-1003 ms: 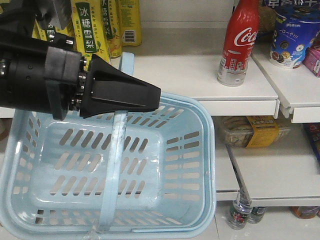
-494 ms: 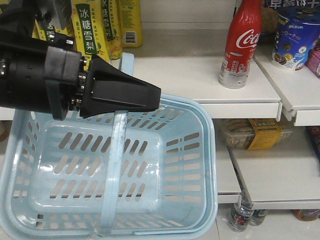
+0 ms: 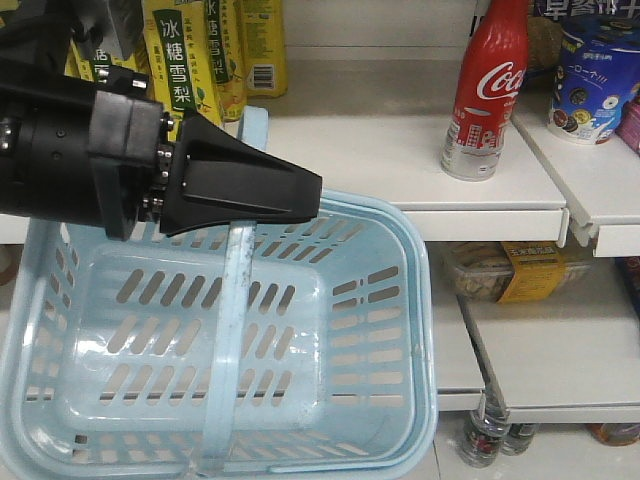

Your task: Place coke in basket with both arms

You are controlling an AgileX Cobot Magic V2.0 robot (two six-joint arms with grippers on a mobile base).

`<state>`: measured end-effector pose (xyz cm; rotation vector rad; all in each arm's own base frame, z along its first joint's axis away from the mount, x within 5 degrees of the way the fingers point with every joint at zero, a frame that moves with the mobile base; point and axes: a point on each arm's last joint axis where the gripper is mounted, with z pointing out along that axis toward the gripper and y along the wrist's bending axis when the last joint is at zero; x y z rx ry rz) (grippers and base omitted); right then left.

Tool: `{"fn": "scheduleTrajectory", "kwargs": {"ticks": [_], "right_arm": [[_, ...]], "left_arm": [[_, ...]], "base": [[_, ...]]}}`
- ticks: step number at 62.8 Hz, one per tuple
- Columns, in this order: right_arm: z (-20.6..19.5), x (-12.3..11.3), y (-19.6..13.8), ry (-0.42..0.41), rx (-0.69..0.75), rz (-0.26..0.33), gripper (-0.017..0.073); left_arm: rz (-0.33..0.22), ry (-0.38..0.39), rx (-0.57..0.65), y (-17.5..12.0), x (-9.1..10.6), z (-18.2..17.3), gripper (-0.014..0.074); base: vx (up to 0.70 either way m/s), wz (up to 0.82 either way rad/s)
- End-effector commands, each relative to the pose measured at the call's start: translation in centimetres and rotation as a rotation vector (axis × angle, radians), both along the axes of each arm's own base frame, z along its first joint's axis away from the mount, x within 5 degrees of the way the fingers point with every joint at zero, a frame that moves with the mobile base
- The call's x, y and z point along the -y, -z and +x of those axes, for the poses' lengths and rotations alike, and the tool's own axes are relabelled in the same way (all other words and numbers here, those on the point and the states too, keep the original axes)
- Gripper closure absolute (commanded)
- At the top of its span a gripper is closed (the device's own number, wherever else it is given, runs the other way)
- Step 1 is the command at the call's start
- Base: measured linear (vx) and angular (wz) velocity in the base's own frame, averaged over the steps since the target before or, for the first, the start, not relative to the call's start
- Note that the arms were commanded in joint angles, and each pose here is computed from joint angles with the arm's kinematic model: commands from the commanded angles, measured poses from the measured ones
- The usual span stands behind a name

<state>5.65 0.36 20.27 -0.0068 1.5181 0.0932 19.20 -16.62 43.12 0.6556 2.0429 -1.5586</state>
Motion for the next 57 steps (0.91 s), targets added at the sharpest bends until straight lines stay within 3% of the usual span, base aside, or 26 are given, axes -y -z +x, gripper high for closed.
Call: {"fn": "scheduleTrajectory", "kwargs": {"ticks": [1,57], "right_arm": [[-0.13,0.05,-0.50,0.006,0.080,-0.006,0.0561],[-0.13,0.05,-0.49,0.006,0.078,-0.006,0.0561]], "left_arm": [[-0.095,-0.010,0.056,-2.06,-0.17,-0.90,0.0600],[-0.095,-0.010,0.056,-2.06,-0.17,-0.90,0.0600]], "base": [[0.00,0.00],[0.00,0.00]]}}
